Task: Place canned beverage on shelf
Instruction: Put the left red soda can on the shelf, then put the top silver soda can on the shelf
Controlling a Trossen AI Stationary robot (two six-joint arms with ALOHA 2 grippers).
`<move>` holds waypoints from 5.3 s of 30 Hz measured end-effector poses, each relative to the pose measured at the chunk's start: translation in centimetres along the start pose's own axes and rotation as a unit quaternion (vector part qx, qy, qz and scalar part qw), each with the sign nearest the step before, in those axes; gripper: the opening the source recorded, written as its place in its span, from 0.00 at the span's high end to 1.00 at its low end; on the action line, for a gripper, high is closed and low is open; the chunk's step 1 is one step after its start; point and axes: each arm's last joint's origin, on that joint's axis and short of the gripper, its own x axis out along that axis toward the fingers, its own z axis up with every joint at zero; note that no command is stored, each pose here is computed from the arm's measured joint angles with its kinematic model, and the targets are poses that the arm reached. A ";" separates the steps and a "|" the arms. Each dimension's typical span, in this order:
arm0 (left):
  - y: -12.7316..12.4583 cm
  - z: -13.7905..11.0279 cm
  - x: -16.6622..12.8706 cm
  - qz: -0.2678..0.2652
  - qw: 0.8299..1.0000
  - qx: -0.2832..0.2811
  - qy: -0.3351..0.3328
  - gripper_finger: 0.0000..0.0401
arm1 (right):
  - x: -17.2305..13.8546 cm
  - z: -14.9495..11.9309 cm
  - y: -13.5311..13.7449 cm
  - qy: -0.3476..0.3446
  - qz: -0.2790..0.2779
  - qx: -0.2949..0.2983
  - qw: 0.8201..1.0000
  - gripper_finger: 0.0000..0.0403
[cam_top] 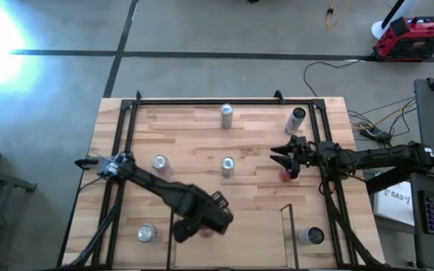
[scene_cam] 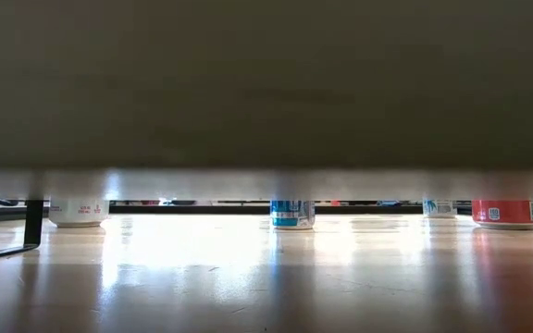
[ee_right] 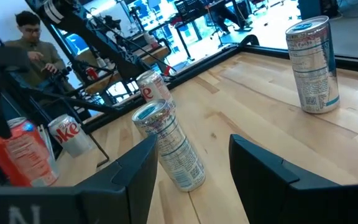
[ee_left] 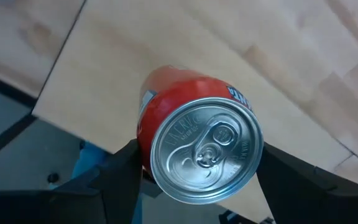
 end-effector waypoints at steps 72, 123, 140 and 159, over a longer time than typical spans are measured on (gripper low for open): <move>9.4 -3.9 2.7 -0.012 0.998 0.057 0.009 0.31 | 0.0 0.0 0.0 0.002 -0.001 0.000 1.000 0.55; 5.8 10.3 -6.8 -0.001 0.991 0.128 -0.043 0.03 | 0.0 -0.2 -0.1 0.008 -0.004 -0.001 1.000 0.55; 0.0 23.1 -2.8 0.007 0.987 0.087 -0.138 0.03 | 0.0 -0.2 -0.1 0.008 -0.004 -0.001 1.000 0.55; 0.3 27.1 3.4 0.037 0.985 0.117 -0.121 0.03 | 0.0 -0.2 -0.1 0.008 -0.004 -0.001 1.000 0.55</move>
